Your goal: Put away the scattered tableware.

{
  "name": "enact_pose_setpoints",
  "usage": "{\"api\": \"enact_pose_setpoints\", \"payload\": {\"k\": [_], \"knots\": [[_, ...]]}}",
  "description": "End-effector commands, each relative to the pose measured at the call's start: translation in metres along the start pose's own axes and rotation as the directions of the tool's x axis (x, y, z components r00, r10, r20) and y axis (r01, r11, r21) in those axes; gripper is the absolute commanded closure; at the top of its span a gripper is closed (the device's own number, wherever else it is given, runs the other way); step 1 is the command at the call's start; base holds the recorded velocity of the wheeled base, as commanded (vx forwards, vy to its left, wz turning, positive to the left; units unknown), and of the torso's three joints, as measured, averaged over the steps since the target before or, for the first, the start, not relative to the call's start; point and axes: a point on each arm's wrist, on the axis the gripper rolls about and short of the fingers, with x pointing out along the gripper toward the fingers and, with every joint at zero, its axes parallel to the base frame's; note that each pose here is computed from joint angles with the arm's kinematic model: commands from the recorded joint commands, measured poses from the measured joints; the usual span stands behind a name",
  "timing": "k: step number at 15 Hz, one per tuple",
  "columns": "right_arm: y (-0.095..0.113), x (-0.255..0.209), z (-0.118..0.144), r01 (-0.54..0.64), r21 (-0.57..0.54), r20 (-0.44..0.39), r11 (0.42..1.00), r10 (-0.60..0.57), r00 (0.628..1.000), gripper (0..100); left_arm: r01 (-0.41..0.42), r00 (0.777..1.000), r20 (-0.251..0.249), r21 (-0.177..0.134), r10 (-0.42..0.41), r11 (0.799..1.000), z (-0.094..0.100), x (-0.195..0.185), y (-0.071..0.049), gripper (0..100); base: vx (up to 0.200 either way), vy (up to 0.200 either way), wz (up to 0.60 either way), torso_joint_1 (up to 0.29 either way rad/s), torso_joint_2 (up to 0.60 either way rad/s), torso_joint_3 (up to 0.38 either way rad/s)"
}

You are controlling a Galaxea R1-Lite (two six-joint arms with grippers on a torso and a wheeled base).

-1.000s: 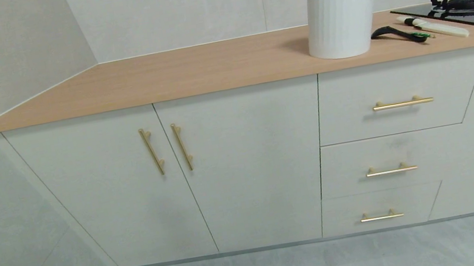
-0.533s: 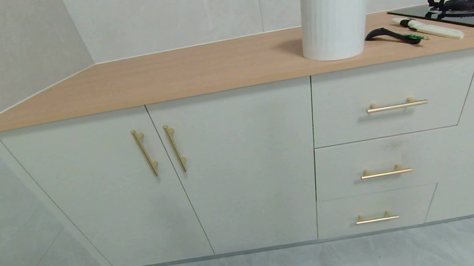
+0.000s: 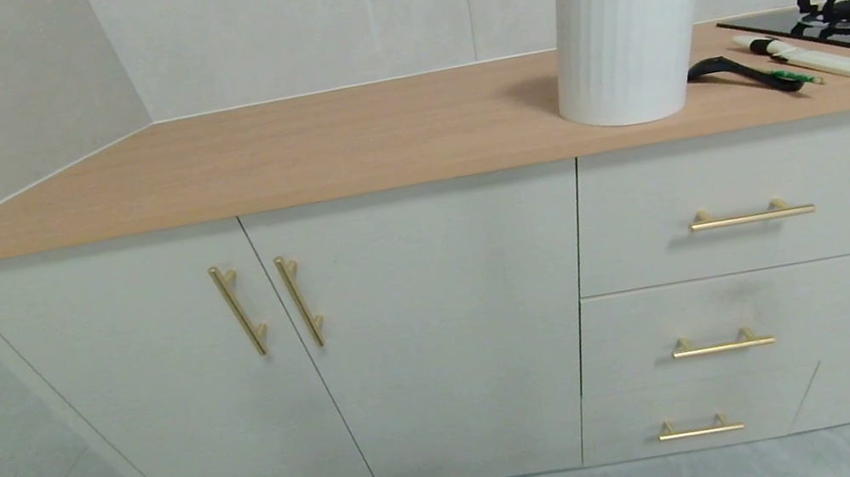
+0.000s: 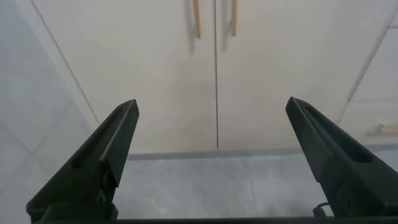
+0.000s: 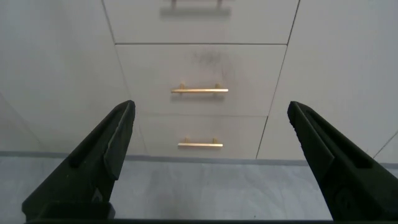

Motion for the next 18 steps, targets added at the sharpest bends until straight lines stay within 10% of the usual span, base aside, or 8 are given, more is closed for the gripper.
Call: {"api": "enact_pose_setpoints", "payload": {"k": [1,18], "knots": [[0.0,0.0001,-0.0001,-0.001,0.0,-0.002,1.0,0.001,1.0,0,0.001,1.0,-0.001,0.0,-0.001,1.0,0.0,0.0001,0.0,0,0.0,0.0,0.0,0.0,0.0,0.0],[0.0,0.0,0.0004,-0.001,-0.001,0.0,1.0,0.001,1.0,0,-0.001,1.0,-0.001,-0.002,0.001,1.0,0.0,0.0001,0.0,0,0.0,0.0,-0.04,0.0,0.0,0.0]]}}
